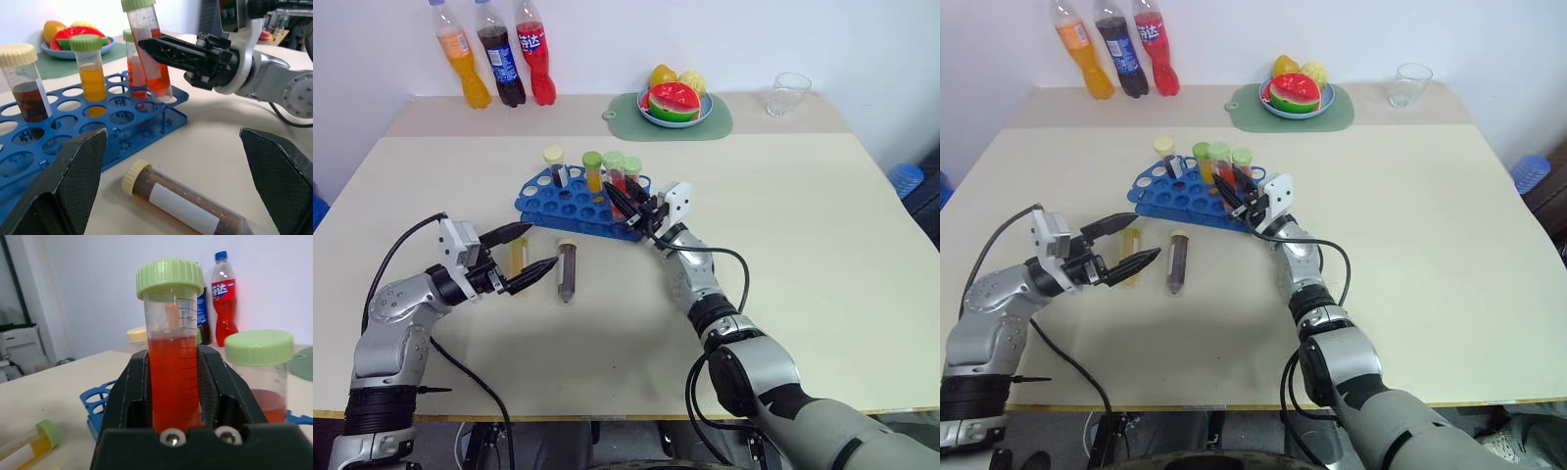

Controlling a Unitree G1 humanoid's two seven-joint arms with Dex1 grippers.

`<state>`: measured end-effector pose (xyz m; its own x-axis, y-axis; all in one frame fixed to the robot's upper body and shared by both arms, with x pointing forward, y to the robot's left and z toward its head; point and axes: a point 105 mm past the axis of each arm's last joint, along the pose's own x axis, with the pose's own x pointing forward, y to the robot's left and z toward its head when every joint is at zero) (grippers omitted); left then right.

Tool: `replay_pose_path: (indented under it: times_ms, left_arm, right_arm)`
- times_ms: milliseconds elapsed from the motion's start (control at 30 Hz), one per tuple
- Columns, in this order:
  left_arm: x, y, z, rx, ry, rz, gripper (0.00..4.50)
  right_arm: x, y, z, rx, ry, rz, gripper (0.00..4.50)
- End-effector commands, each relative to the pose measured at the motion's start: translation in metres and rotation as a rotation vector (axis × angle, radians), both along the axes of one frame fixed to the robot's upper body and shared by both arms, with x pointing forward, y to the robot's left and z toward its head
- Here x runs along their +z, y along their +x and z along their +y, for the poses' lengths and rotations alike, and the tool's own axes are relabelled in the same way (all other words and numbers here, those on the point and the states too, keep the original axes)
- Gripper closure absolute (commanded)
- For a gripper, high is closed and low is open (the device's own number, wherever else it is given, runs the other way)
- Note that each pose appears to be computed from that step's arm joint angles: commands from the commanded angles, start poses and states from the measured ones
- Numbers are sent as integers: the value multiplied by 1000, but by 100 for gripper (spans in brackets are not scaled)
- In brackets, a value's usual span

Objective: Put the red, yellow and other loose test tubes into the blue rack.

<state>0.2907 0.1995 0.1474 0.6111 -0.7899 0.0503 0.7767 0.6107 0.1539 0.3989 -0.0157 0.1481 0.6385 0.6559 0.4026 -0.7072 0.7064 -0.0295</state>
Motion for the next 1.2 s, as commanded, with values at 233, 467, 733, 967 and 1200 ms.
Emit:
replay_pose_path:
  times_ms: [233, 467, 733, 967, 1200]
  left_arm:
    - [15, -1, 4, 5, 2, -51, 0]
    - [15, -1, 3, -1, 2, -51, 0]
    - [15, -4, 8, 8, 11, -48, 0]
    - [18, -9, 13, 31, 17, -47, 0]
    - [19, -9, 16, 43, 9, -43, 0]
  right_arm:
    - [-6, -8, -6, 22, -26, -37, 364]
    - [-13, -14, 9, 42, -19, -16, 364]
    - [-5, 1, 10, -59, 29, 22, 364]
    - [-6, 7, -1, -140, 57, 37, 364]
    - [-15, -2, -3, -149, 82, 21, 174]
